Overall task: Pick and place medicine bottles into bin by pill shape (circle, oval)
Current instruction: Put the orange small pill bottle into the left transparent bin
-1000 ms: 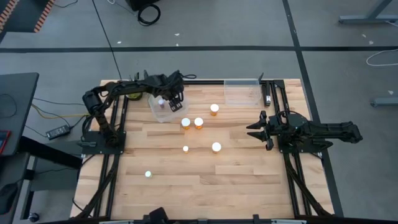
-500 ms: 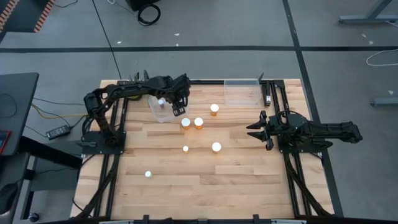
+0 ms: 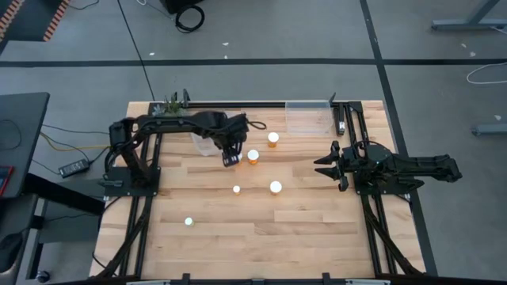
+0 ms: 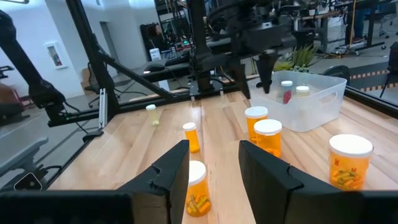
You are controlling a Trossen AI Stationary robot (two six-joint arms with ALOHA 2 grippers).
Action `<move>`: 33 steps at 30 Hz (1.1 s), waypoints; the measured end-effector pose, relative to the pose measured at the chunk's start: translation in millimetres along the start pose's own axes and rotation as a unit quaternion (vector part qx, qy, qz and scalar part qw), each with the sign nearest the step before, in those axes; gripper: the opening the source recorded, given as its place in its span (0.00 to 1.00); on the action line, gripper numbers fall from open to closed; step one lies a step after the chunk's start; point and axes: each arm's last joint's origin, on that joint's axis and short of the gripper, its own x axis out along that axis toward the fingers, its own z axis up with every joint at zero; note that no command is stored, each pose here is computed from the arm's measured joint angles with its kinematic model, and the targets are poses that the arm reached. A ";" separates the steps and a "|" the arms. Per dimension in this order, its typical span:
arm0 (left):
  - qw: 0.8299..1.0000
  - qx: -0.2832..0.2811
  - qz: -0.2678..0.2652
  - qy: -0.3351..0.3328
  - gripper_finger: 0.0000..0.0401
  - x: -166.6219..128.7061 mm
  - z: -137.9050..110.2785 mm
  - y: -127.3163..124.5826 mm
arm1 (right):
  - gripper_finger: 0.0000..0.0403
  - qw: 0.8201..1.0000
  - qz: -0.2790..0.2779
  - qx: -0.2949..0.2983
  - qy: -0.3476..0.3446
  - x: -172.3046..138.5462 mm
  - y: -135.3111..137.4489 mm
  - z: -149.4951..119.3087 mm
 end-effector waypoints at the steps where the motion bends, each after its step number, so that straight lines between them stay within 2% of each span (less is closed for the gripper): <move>1: 1.000 0.004 -0.002 -0.002 0.50 -0.1 0.3 -3.9 | 0.36 1.000 0.000 0.000 0.000 0.0 0.0 0.0; 12: 0.999 0.022 -0.022 -0.020 0.49 -1.6 1.3 -48.7 | 0.36 1.000 0.000 0.000 0.000 0.0 0.0 0.0; 20: 0.999 0.023 -0.038 -0.023 0.53 -3.9 -3.0 -80.4 | 0.36 1.000 0.000 0.000 0.000 0.0 0.0 0.0; 33: 0.993 0.033 -0.076 -0.082 0.57 -9.4 -2.8 -127.1 | 0.36 1.000 0.000 0.000 0.000 0.0 0.0 0.0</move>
